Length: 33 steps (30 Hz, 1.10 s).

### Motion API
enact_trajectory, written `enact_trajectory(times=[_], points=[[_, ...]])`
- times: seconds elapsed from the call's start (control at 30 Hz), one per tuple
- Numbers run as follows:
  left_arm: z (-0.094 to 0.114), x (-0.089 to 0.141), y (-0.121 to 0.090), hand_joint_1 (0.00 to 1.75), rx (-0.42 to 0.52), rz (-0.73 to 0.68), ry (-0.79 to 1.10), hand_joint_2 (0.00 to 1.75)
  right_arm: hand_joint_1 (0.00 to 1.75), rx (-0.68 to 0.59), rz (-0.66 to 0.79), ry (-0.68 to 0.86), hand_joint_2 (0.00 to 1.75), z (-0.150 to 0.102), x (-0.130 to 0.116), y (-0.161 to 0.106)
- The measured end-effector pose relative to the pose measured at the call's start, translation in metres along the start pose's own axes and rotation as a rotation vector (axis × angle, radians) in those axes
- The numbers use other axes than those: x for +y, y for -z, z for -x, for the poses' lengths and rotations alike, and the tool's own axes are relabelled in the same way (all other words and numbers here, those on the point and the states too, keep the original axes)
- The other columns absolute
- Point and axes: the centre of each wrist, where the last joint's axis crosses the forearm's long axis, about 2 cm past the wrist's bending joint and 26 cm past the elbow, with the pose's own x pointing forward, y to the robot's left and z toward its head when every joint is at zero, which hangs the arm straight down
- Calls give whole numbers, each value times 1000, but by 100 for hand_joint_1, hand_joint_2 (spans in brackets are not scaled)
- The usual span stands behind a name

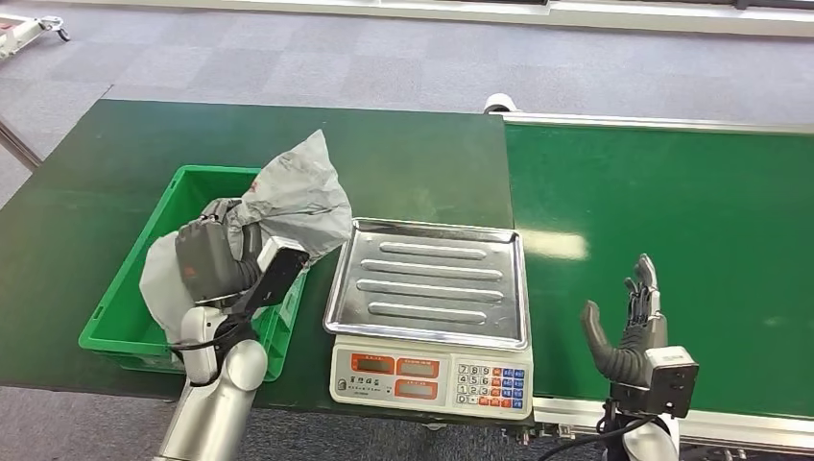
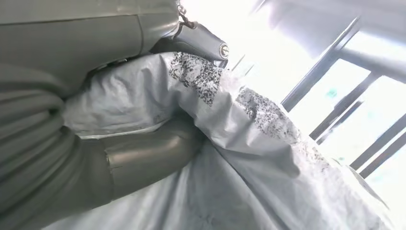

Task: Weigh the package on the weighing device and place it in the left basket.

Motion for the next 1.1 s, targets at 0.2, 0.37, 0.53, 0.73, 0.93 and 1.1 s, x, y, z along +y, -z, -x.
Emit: enact_trajectory(times=[0.2,0.37,0.53,0.73,0.93,1.1], points=[[28,-19,-9,162,118,169,36,175,0,-16,-19,-17,175,-1,0,1],[38,-24,-10,107,161,204,45,175,0,-29,-22,-21,175,-1,0,7],[49,-20,-12,175,183,80,1,175,0,-25,-15,-28,175,-1,0,8],[68,-5,-10,175,101,-83,-6,175,0,-23,1,-40,175,-1,1,6],[85,7,-12,175,144,-152,26,175,0,-24,0,-41,175,-1,4,4],[85,4,-6,0,225,-87,93,175,0,-19,0,-27,175,-1,5,4]])
